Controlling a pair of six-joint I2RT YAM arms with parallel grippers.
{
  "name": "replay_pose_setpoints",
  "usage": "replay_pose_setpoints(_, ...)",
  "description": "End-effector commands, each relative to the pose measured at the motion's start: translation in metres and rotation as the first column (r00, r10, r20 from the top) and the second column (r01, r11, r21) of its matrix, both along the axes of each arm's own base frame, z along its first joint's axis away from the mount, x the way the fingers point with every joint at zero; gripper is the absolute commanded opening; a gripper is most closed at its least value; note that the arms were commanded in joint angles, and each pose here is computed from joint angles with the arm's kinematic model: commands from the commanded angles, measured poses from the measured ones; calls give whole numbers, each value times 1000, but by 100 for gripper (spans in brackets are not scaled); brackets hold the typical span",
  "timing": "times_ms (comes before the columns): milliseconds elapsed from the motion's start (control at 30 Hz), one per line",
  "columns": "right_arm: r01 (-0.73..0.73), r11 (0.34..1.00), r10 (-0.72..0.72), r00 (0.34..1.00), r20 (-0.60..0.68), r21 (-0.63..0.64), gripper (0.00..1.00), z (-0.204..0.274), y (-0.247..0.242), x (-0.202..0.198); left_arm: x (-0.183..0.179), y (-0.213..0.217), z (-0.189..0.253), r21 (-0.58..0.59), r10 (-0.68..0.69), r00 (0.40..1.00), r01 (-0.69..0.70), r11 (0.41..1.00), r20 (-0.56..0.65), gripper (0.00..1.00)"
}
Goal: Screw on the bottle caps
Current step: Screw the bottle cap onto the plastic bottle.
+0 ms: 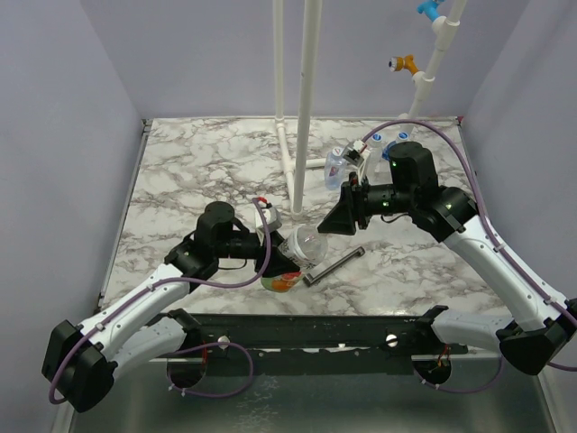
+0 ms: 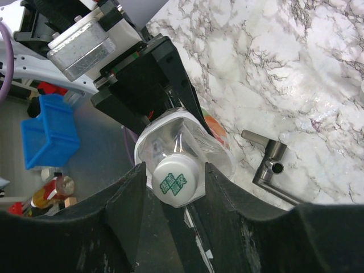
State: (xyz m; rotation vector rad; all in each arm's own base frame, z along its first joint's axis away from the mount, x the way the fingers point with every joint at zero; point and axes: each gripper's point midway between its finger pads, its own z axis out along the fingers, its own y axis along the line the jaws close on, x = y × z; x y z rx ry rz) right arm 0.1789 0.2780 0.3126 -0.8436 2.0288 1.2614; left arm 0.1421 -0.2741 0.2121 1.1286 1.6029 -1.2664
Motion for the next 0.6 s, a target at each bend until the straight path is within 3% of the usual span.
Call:
replay_pose_setpoints(0, -29, 1000, 29, 1000, -8, 4, 46, 3, -2, -9, 0, -4, 8, -27, -35, 999, 35, 999, 6, 0)
replay_pose_setpoints(200, -14, 1000, 14, 999, -32, -8, 33, -1, -2, -9, 7, -8, 12, -37, -16, 1000, 16, 999, -19, 0)
replay_pose_setpoints(367, 16, 999, -18, 998, -57, -34, 29, -8, -5, -6, 15, -10, 16, -47, 27, 1000, -28, 999, -16, 0)
replay_pose_setpoints(567, 140, 985, -157, 970, -183, -103, 19, -26, -5, 8, 48, -4, 24, -42, 218, 974, -216, 976, 65, 0)
